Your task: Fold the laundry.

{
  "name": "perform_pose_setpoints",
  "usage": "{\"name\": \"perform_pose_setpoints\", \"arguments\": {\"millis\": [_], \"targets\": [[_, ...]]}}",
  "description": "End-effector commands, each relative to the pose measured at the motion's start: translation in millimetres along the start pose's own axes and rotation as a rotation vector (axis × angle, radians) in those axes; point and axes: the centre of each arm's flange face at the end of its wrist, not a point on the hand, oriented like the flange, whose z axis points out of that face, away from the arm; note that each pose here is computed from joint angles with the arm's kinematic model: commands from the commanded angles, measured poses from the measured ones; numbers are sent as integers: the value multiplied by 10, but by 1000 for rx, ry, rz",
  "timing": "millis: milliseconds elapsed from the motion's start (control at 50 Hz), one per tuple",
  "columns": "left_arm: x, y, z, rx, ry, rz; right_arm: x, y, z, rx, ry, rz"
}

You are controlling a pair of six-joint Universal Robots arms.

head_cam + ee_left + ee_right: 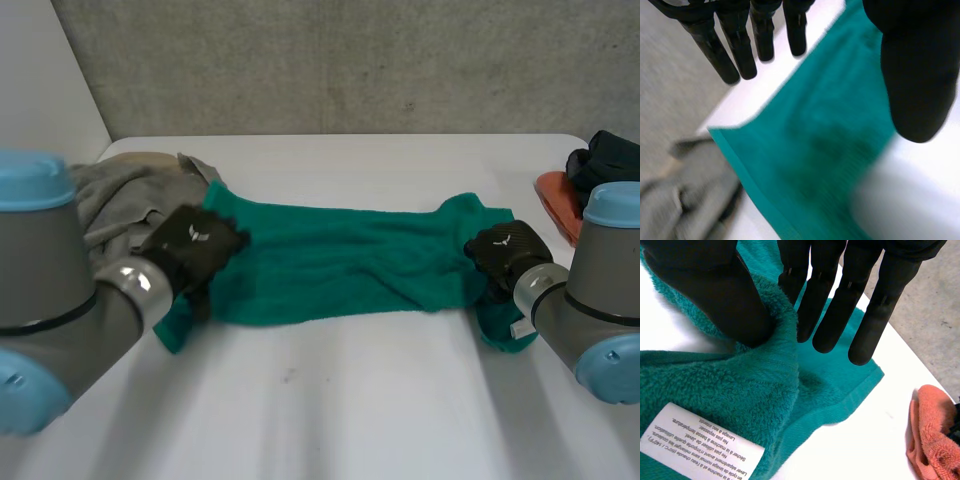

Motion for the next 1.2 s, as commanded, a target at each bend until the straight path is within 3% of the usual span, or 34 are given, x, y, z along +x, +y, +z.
{"name": "perform_pose_setpoints", "arguments": {"millis": [20,180,500,660,780,1000,1080,1200], "targets": [[56,382,-51,-134,53,-44,-77,14,-25,-22,-32,-9],[-123,723,320,-206,29,-37,-131,19,-37,-31,-33,-16],[-353,707,793,-113,-70,27,-191,50,-65,-39,-53,-51],[-416,785,1000,-95,-93,139,-210,64,-57,-43,-62,-62],[-460,776,1069,-68,-92,159,-214,69,-53,-46,-60,-63],[-436,399,722,46,-32,82,-140,19,-47,-55,-54,-51],[-528,218,492,75,-52,11,-32,-100,-150,-85,-68,-52],[-861,-251,-15,211,-152,-166,493,-551,-517,-59,1,-13]]}}
